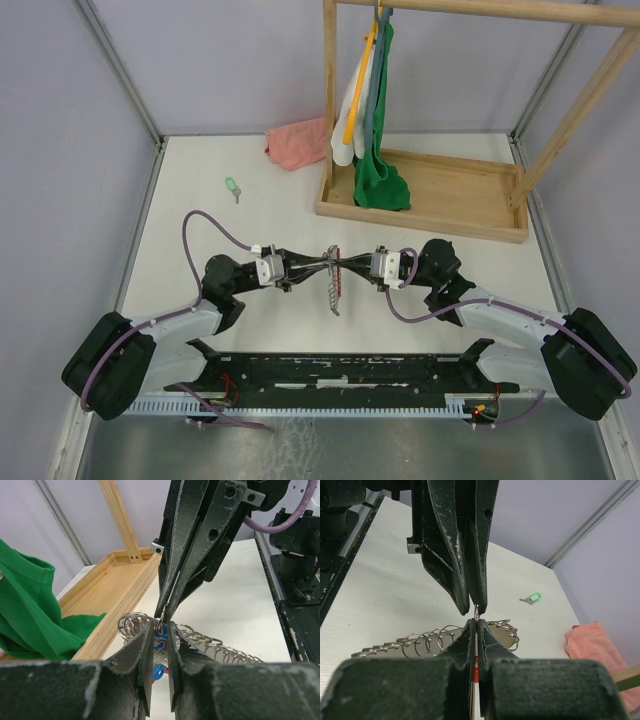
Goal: Put the keys on the keyring
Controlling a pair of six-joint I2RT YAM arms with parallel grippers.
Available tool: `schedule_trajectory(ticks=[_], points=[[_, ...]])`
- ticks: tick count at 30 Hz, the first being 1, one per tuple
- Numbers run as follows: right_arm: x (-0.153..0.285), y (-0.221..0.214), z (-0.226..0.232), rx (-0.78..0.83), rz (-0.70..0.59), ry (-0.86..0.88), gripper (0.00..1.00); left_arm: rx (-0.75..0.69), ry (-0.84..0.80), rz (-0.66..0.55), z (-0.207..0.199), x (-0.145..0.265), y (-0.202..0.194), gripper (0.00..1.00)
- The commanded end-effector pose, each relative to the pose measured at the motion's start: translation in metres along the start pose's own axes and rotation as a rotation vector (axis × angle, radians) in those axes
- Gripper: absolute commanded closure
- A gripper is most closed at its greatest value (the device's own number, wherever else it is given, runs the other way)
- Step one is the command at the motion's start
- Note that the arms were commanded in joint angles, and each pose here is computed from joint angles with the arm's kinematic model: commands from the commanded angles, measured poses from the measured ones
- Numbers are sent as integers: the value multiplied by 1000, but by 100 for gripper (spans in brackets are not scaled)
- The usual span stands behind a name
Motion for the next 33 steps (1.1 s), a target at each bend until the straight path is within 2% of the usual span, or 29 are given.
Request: schedule_trajectory(ticks=[1, 12, 14, 17, 21, 24, 27, 33], points=[[-3, 17, -7, 56, -85, -3, 99, -77, -28, -55, 8, -10, 14, 78], [-5, 18, -5, 45, -92, 18, 99, -33, -72, -23, 5, -13, 3, 81], [-5, 18, -5, 46, -92, 14, 99, -25, -85, -19, 4, -14, 1, 84], [-5, 17, -6, 44, -86, 10, 99, -21, -95, -14, 3, -14, 0, 95], [-2, 9, -5, 19, -13, 0, 98, -14, -95, 37, 5, -12, 1, 97], [5, 7, -4, -22, 70, -7, 88, 28, -82, 166, 6, -6, -2, 97], [14, 6, -1, -74, 194, 17, 70, 25, -43, 254, 9, 0, 4, 97], [22, 13, -3, -111, 316, 51, 55, 29, 11, 448, 8, -1, 8, 97]])
Point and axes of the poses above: each gripper's point midway between its finger pads, its own x axis back along the fingers, its own z axis along the line the jaws close on, y = z × x, the point moved 8 cm from there along x, back along the fingers, and after that the axes turned 2 degrees about -x, right-handed, at the moved point
